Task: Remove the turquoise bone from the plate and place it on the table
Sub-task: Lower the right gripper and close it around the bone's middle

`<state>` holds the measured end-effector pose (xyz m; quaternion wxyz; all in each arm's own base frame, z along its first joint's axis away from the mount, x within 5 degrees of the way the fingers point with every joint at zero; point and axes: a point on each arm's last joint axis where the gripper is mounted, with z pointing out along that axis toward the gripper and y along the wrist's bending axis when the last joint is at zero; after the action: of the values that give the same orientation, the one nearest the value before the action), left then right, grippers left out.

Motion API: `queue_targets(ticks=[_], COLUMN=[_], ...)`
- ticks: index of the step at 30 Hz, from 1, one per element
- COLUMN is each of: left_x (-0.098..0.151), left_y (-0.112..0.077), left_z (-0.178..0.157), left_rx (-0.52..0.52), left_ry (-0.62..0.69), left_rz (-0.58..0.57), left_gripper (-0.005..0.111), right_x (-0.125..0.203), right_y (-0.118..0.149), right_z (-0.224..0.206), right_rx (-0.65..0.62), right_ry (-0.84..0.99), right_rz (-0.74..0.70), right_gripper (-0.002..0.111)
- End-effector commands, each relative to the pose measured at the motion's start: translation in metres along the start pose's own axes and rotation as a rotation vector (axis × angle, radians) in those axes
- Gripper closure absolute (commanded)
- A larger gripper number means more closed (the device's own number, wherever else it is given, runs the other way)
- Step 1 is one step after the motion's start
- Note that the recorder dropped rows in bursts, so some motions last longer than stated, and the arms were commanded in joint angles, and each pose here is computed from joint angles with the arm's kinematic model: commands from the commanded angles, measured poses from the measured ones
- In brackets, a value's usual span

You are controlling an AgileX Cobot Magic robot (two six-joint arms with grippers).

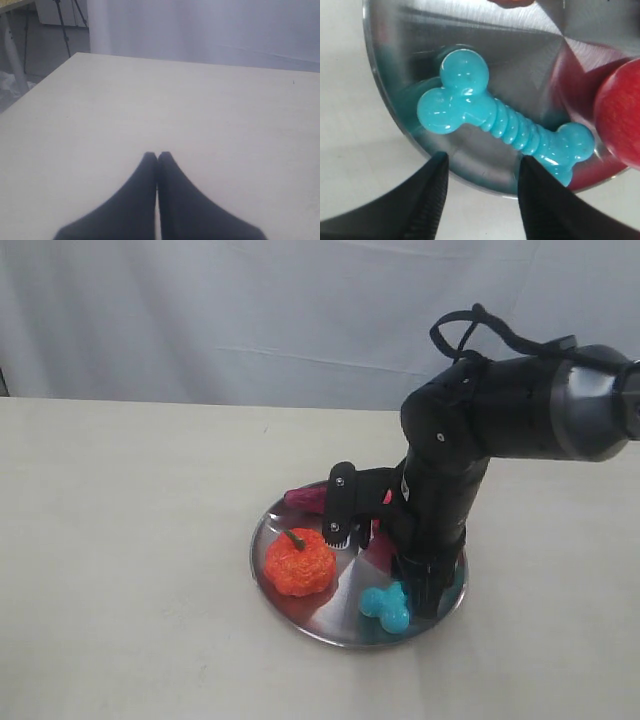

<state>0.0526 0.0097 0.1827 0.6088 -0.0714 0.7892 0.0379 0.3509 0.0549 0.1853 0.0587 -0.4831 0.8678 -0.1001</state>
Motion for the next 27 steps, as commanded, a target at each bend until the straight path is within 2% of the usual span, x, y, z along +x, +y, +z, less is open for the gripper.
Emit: queue_targets(ticks=[1,18,27], left_x=[0.000,0.000,0.000], left_y=[0.000,0.000,0.000], left_z=[0.000,0.000,0.000], left_rx=[0.005,0.005,0.005], left_ry=[-0.003,-0.003,-0.003], left_rz=[0.000,0.000,0.000], left_gripper=[0.107,0.107,0.107], right_x=[-0.001,-0.002,-0.008], right_y=[-0.001,-0.005,-0.008], right_z=[0.012,0.051,0.053], right_rx=[-0.008,0.022,0.063], right_ry=[0.031,0.127,0.064], right_rz=[-0.023,-0.139,-0.150], right_gripper=[0.064,0.064,0.064])
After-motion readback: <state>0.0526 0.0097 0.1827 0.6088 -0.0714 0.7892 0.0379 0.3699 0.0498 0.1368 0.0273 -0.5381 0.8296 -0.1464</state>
